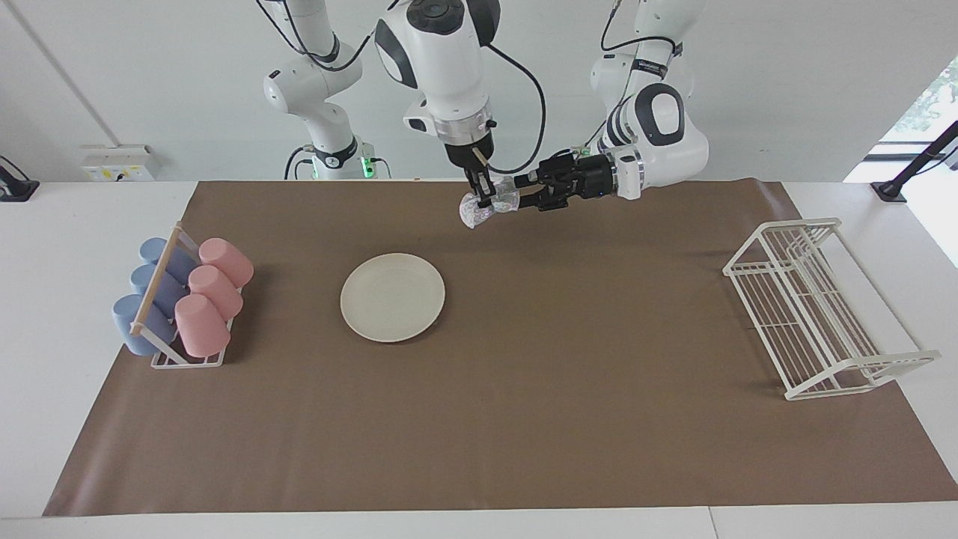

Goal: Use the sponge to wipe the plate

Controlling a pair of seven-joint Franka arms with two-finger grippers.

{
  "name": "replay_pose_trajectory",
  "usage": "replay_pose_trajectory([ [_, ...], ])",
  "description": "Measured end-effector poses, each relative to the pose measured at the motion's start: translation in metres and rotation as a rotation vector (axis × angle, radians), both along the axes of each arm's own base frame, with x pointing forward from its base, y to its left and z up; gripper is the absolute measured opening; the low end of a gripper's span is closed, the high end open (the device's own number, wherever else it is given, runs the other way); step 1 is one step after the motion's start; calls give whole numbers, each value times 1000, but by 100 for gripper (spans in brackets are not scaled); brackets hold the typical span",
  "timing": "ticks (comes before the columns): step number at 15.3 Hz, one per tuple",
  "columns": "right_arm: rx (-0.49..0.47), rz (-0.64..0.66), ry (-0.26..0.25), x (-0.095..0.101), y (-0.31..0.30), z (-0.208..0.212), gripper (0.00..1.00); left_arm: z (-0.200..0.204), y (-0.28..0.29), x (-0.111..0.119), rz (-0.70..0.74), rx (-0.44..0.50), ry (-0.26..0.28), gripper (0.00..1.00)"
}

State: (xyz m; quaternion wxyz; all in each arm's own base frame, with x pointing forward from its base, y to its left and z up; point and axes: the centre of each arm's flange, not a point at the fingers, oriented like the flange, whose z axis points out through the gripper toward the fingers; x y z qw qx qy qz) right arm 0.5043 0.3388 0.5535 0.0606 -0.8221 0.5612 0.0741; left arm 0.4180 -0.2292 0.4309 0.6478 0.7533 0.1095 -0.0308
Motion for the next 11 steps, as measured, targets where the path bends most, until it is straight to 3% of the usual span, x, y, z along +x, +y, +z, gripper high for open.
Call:
replay_pose_trajectory([
  [1, -5, 67, -7, 7, -14, -7, 7, 4, 5, 1, 8, 39, 7, 99],
  [4, -55, 320, -28, 27, -67, -34, 7, 32, 19, 4, 19, 166, 21, 100],
  [7, -84, 577, -81, 43, -121, -54, 7, 59, 43, 14, 1, 378, 18, 100],
  [11, -87, 609, -127, 46, -140, -75, 7, 79, 86, 28, -59, 663, 12, 100],
])
